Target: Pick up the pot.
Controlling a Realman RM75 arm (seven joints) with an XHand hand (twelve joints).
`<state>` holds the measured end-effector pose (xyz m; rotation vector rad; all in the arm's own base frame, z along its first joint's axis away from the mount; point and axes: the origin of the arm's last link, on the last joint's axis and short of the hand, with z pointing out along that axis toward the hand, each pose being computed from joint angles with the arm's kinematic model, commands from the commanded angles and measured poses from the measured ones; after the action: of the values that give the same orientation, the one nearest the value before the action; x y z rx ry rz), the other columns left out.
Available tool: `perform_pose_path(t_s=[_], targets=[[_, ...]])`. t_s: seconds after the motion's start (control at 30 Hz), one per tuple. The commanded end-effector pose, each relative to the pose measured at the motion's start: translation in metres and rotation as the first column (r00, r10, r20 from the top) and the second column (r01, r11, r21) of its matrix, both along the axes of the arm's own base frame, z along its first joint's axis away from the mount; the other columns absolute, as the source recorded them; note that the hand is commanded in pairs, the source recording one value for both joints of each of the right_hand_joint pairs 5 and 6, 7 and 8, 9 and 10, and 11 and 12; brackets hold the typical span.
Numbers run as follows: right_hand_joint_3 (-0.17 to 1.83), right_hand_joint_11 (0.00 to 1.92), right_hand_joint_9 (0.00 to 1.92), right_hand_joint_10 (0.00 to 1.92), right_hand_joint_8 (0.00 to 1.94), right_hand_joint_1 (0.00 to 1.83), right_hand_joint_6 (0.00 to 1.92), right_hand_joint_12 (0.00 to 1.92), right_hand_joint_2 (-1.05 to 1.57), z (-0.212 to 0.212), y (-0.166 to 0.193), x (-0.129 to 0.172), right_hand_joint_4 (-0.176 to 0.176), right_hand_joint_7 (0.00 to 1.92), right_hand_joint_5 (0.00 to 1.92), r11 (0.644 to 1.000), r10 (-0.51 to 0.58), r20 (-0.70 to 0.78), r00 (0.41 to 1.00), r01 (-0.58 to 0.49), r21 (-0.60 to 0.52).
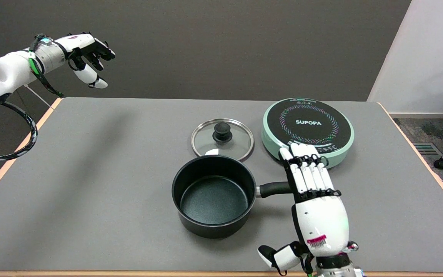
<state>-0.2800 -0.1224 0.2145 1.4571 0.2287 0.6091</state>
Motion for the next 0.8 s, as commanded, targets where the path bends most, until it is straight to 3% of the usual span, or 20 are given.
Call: perform_pose_path(t_s=[0.03, 0.33, 0.7, 0.8], targets=[[0.98, 0.06, 0.06, 0.06, 0.06, 1.29, 0.06, 0.06, -0.5, 0.03, -0.041, -0.023, -0.176, 0.06, 0.06, 0.99, -0.135, -0.008, 0.991, 0.135, -0.038], [0.96, 0.04, 0.04, 0.04, 0.04, 1.27, 0.04, 0.04, -0.55, 0.044, -0.05, -0.027, -0.176, 0.04, 0.04, 0.988, -0.138, -0.044, 0.99, 0.134, -0.083], [1.05, 0.03, 0.03, 0.03, 0.03, 1.31, 0.03, 0.03, -0.71, 0.046, -0.069, -0.033, -0.176, 0.03, 0.03, 0.972, -0.224, -0.172, 0.959, 0.206, -0.113], [1.08, 0.03, 0.03, 0.03, 0.03, 1.3, 0.03, 0.03, -0.74, 0.048, -0.074, -0.033, -0.16, 0.03, 0.03, 0.972, -0.223, -0.184, 0.957, 0.205, -0.112]])
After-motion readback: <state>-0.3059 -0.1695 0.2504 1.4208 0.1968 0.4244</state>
